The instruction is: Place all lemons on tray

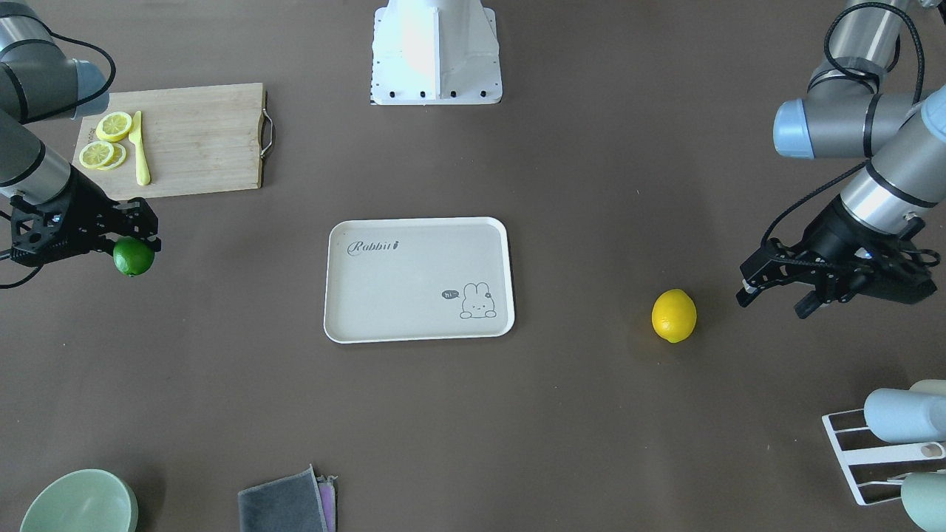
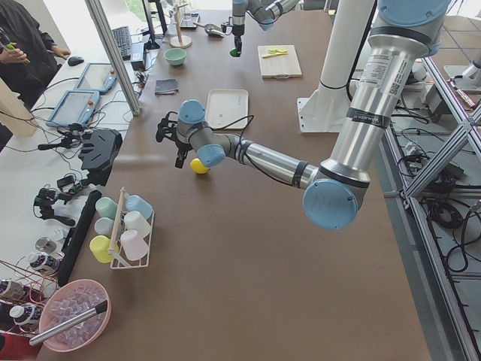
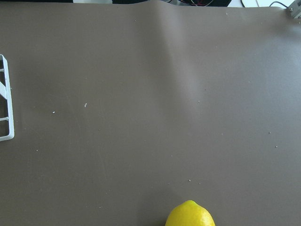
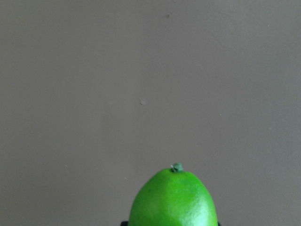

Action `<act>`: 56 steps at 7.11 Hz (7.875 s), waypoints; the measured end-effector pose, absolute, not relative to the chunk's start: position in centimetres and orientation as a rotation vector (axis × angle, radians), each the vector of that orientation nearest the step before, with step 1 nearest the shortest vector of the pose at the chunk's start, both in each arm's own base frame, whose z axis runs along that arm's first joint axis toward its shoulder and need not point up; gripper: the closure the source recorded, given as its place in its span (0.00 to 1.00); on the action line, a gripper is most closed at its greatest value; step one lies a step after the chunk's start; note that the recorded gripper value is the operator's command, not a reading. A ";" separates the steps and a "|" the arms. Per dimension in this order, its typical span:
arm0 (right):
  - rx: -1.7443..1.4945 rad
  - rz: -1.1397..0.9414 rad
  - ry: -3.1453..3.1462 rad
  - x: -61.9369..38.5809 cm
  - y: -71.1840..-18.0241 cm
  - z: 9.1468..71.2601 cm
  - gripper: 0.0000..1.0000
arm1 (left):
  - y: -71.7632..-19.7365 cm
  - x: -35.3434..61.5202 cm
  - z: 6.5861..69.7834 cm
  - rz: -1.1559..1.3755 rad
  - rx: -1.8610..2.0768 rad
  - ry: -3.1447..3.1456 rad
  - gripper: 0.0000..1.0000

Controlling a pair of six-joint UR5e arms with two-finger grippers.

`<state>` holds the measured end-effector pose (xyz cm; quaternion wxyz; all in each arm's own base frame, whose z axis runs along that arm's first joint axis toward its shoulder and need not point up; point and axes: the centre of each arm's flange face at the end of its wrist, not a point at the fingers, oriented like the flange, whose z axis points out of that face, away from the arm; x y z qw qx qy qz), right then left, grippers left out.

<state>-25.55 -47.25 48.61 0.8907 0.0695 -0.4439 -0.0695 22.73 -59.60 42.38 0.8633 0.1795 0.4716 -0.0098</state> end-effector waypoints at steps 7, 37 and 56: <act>0.121 -0.056 -0.954 -26.5 -48.1 36.9 1.00 | -55.4 35.9 43.2 0.131 0.437 0.911 0.03; 0.169 0.070 -0.915 -55.5 -48.3 28.2 0.02 | -47.1 59.1 22.9 -0.212 0.361 1.032 0.03; 0.180 -0.122 -0.800 -10.3 -54.7 51.1 0.00 | -54.7 -1.6 54.6 0.121 0.375 0.559 0.02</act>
